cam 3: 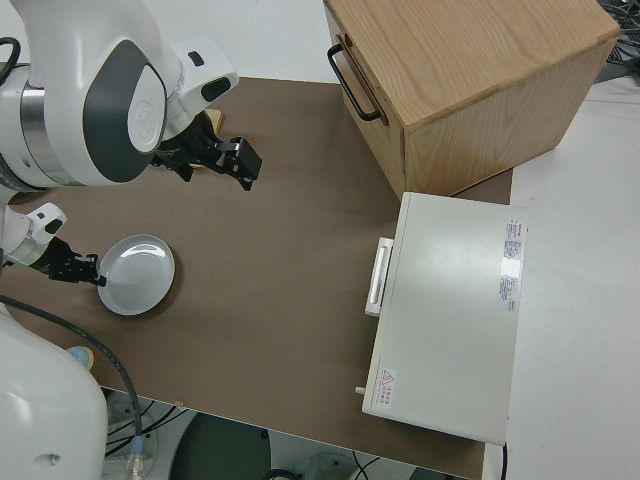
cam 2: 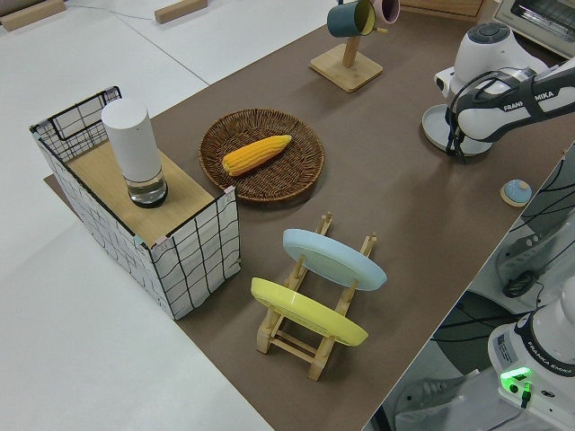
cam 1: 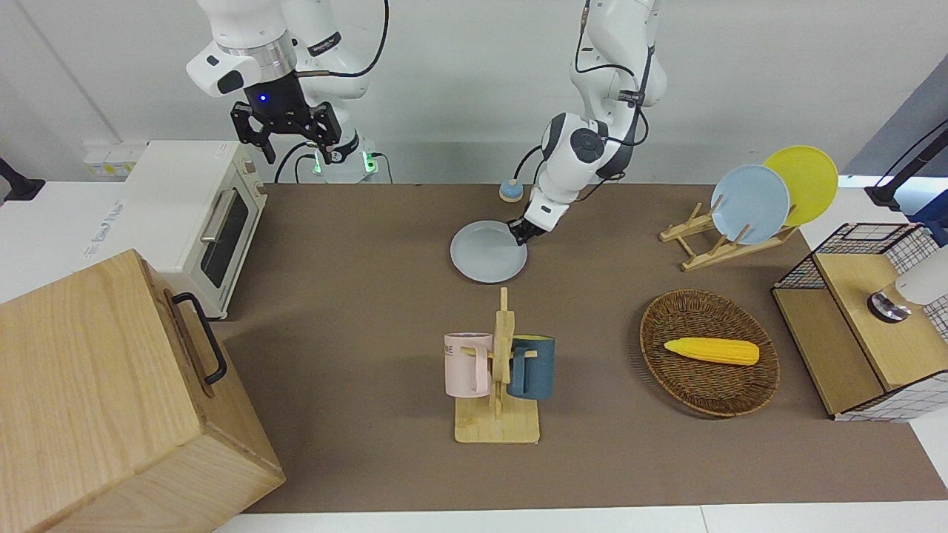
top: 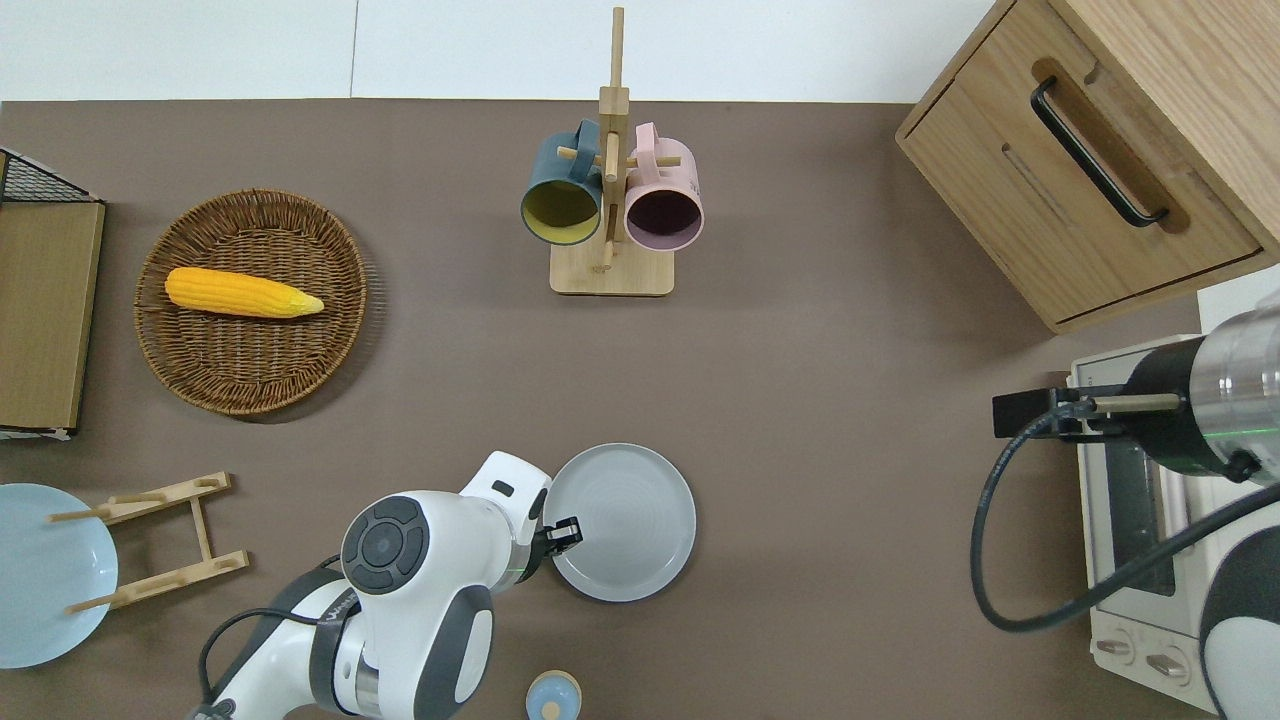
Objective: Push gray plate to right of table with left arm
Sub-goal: 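Push the gray plate with the left gripper toward the toaster oven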
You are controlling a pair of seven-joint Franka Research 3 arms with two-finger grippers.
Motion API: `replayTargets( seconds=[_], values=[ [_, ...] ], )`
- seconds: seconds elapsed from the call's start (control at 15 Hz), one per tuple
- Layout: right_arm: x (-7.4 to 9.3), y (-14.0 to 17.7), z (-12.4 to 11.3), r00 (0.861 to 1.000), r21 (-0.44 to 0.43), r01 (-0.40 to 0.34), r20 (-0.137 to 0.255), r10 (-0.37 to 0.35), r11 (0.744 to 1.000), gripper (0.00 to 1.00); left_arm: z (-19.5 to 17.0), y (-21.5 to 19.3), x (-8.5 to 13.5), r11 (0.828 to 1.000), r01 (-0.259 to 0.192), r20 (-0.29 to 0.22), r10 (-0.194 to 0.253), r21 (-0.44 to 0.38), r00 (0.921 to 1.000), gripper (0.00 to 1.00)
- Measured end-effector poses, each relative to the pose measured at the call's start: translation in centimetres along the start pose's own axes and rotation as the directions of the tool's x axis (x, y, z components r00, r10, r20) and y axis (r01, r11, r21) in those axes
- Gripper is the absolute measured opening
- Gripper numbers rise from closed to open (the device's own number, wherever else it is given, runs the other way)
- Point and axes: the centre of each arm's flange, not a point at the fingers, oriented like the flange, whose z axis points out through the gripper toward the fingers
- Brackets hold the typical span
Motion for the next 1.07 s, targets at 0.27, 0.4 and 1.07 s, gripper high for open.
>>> replayTargets(
  seconds=[0.27, 0.4, 1.07],
  values=[
    [0.0, 0.0, 0.0, 1.0, 0.0, 0.0, 0.0, 0.0, 1.0, 1.0, 0.9, 2.5, -1.5, 1.0, 0.009, -0.006, -0.009, -0.029, 0.9999, 0.03],
    [0.0, 0.0, 0.0, 1.0, 0.0, 0.0, 0.0, 0.0, 1.0, 1.0, 1.6, 4.2, -2.4, 0.998, 0.027, 0.0, -0.027, -0.056, 0.9996, 0.03],
    [0.0, 0.0, 0.0, 1.0, 0.0, 0.0, 0.0, 0.0, 1.0, 1.0, 2.4, 11.4, -3.8, 0.992, 0.04, 0.022, -0.038, -0.121, 0.999, 0.03]
  ],
)
